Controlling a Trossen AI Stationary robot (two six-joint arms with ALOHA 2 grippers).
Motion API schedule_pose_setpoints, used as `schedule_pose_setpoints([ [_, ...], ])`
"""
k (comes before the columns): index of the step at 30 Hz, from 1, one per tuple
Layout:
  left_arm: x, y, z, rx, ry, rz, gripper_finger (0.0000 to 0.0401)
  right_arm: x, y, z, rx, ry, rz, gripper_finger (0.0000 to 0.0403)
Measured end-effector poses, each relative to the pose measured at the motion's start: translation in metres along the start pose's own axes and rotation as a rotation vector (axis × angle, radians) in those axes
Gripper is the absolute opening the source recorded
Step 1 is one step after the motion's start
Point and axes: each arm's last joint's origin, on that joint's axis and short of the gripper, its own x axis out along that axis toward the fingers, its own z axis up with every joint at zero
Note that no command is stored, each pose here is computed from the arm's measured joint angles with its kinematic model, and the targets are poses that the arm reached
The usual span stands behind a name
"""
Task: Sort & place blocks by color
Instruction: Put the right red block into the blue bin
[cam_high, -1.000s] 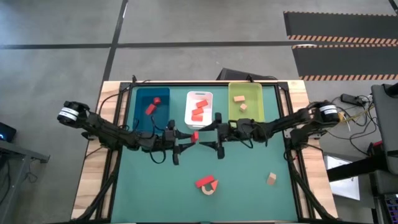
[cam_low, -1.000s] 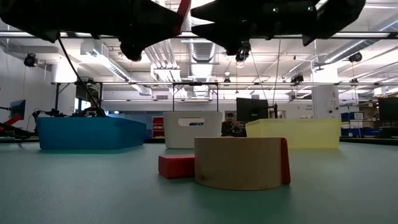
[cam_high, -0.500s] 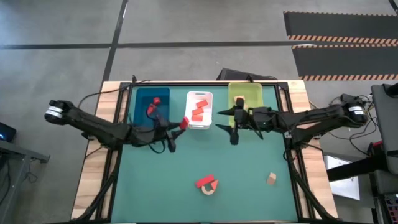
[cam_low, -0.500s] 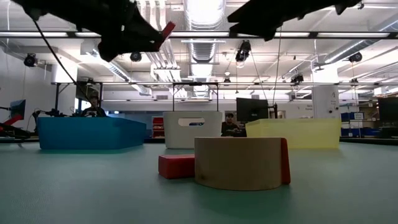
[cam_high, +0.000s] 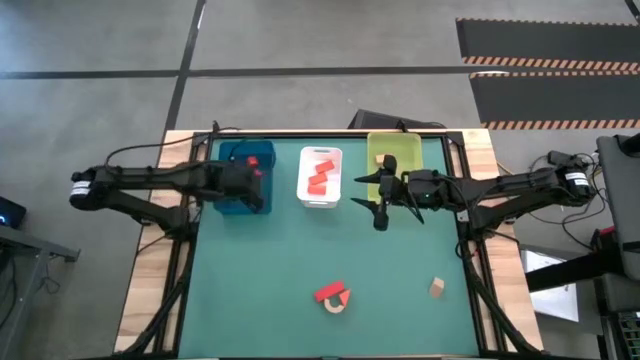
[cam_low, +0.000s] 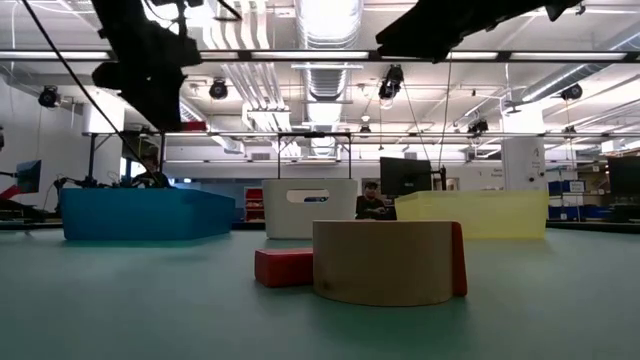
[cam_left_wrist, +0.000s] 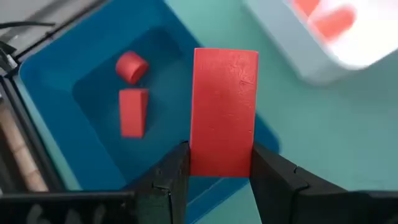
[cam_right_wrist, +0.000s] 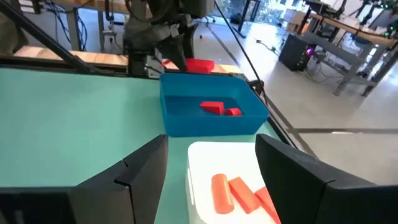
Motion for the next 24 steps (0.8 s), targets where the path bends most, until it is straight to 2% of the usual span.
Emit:
schedule_pose_setpoints([
  [6, 0.026, 0.011, 0.018, 0.146, 0.213, -0.041, 0.0120, -0.001, -0.003, -0.005, -0.006, 0.053, -0.007, 0.0232],
  [14, 0.065, 0.036, 0.032, 0.155, 0.385, 0.040, 0.0120, -0.001, -0.003, -0.005, -0.007, 0.057, -0.006, 0.0233],
  [24, 0.109, 0.035, 0.031, 0.208, 0.553, 0.105, 0.0120, -0.001, -0.003, -0.005, -0.007, 0.058, -0.006, 0.0233],
])
